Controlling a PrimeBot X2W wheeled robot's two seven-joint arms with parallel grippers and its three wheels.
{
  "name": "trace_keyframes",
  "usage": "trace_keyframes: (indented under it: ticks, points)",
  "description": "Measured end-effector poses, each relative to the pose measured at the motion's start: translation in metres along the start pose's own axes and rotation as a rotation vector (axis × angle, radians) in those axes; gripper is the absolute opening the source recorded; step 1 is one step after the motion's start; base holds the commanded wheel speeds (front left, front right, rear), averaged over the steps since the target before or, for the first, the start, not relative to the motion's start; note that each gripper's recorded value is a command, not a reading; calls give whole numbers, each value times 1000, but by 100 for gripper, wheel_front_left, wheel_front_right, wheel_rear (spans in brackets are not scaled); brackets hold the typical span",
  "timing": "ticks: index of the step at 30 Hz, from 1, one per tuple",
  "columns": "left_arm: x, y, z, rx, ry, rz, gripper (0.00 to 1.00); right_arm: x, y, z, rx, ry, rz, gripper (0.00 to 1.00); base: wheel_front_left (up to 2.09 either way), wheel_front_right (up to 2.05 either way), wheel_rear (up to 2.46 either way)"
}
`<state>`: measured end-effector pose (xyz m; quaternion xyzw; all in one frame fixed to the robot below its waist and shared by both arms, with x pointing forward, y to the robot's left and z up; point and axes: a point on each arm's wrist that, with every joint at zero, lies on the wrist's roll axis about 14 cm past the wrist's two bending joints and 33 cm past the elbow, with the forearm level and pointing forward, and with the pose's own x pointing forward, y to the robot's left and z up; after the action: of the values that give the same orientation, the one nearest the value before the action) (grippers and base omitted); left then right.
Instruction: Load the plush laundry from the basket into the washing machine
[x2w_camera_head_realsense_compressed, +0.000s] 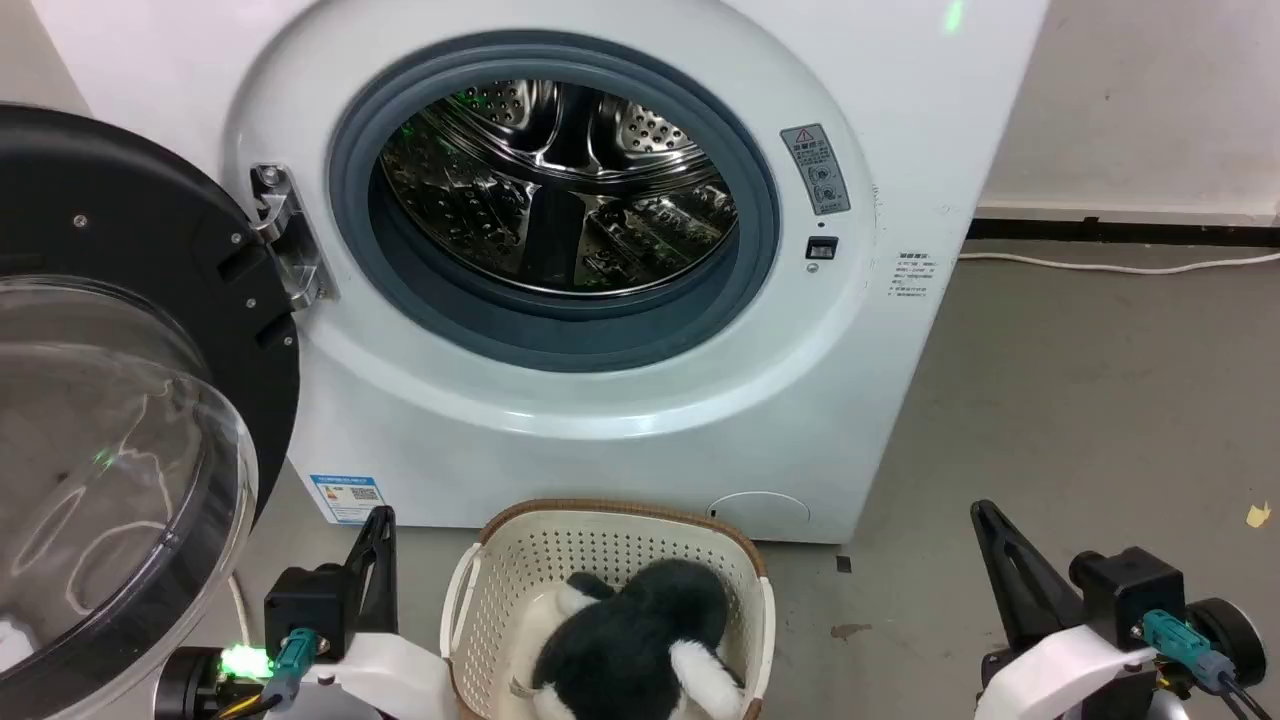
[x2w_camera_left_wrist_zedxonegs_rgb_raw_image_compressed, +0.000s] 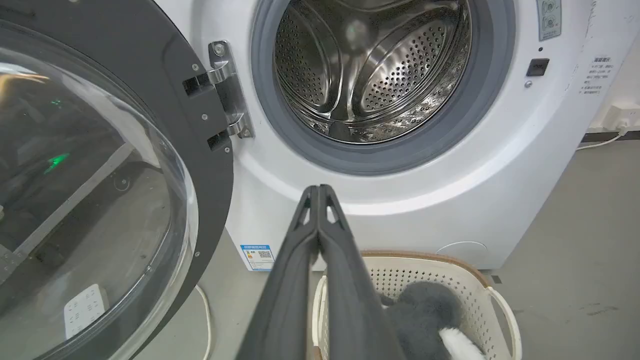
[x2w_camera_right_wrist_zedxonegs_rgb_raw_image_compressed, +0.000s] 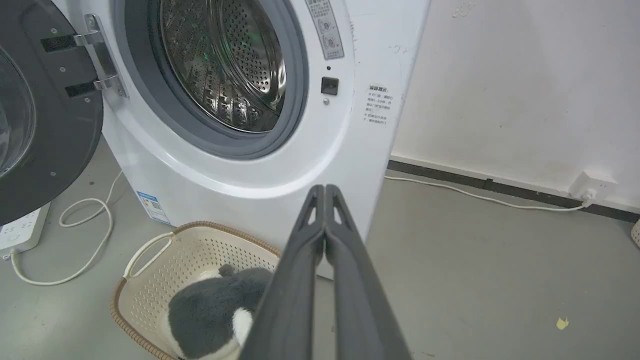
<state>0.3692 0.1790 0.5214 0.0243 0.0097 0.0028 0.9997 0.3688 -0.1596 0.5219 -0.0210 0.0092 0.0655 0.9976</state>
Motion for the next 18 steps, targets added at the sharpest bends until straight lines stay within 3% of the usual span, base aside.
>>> trace_keyframes:
  ticks: [18]
  points:
    - [0, 0, 0, 0, 0, 0, 0, 0, 0, 0, 0, 0, 0, 0, 0, 0, 0]
